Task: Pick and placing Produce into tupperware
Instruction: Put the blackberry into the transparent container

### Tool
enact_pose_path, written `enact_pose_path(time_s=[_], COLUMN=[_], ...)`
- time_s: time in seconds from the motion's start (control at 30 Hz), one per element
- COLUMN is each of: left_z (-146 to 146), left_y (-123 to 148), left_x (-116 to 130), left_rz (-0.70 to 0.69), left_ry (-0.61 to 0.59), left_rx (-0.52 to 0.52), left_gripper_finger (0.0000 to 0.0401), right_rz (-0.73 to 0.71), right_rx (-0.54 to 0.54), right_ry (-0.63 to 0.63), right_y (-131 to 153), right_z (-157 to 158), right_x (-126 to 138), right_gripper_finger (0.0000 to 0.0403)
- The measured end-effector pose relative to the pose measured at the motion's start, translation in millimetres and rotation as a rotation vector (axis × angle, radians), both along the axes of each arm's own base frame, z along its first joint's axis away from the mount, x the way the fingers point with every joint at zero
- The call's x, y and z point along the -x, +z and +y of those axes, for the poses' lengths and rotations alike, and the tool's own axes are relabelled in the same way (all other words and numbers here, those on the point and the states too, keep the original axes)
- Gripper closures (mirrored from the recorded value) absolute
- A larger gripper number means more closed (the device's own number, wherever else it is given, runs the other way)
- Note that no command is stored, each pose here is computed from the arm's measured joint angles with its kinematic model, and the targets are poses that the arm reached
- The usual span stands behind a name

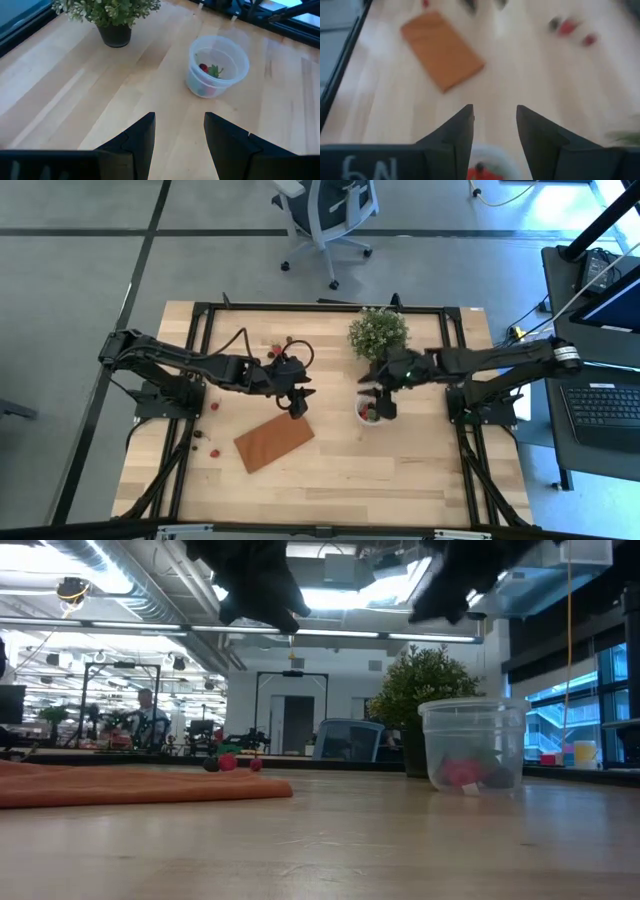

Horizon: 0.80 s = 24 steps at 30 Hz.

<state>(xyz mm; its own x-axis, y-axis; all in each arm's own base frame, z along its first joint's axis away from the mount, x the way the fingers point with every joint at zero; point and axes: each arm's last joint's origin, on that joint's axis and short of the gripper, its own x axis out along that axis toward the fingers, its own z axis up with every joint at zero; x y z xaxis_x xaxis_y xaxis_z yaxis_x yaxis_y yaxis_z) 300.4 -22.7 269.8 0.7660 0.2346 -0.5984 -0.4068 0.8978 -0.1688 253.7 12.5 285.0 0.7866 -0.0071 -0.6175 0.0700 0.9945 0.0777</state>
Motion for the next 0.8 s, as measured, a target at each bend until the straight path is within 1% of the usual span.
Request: enact_pose_path(time_s=[0.03, 0.1, 0.17, 0.2, 0.3, 0.37, 0.43, 0.53, 0.57, 0.63, 0.7, 0.8], left_z=[2, 7, 13, 17, 25, 29, 31, 37, 41, 53, 66, 85], left_y=[0, -2, -5, -7, -12, -13, -13, -13, -14, -16, -20, -25], left_x=[0, 1, 3, 5, 10, 11, 11, 11, 12, 17, 24, 35], left_rz=[0.002, 0.01, 0.049, 0.073, 0.141, 0.157, 0.155, 0.165, 0.169, 0.189, 0.248, 0.33], left_ry=[0.011, 0.04, 0.055, 0.065, 0.097, 0.112, 0.12, 0.119, 0.153, 0.251, 0.323, 0.402], left_rx=[0.008, 0.073, 0.136, 0.151, 0.159, 0.159, 0.16, 0.13, 0.133, 0.171, 0.205, 0.224], left_gripper_finger=[0.0237, 0.023, 0.0217, 0.021, 0.0188, 0.0179, 0.0176, 0.0175, 0.0175, 0.0175, 0.0177, 0.0181], right_rz=[-0.013, -0.037, -0.055, -0.067, -0.105, -0.106, -0.1, -0.099, -0.099, -0.1, -0.101, -0.114], right_rx=[0.022, 0.064, 0.096, 0.112, 0.127, 0.131, 0.133, 0.126, 0.118, 0.113, 0.11, 0.094], right_ry=[-0.013, -0.04, -0.075, -0.088, -0.132, -0.157, -0.176, -0.2, -0.211, -0.223, -0.233, -0.261], right_y=[10, 26, 39, 44, 53, 54, 54, 55, 54, 54, 55, 55], right_z=[-2, -7, -12, -14, -20, -24, -28, -31, -33, -34, -36, -40], right_x=[2, 6, 11, 13, 19, 22, 24, 25, 25, 25, 25, 25], right_gripper_finger=[0.0251, 0.0251, 0.0251, 0.0251, 0.0251, 0.0251, 0.0251, 0.0251, 0.0251, 0.0251, 0.0251, 0.0251])
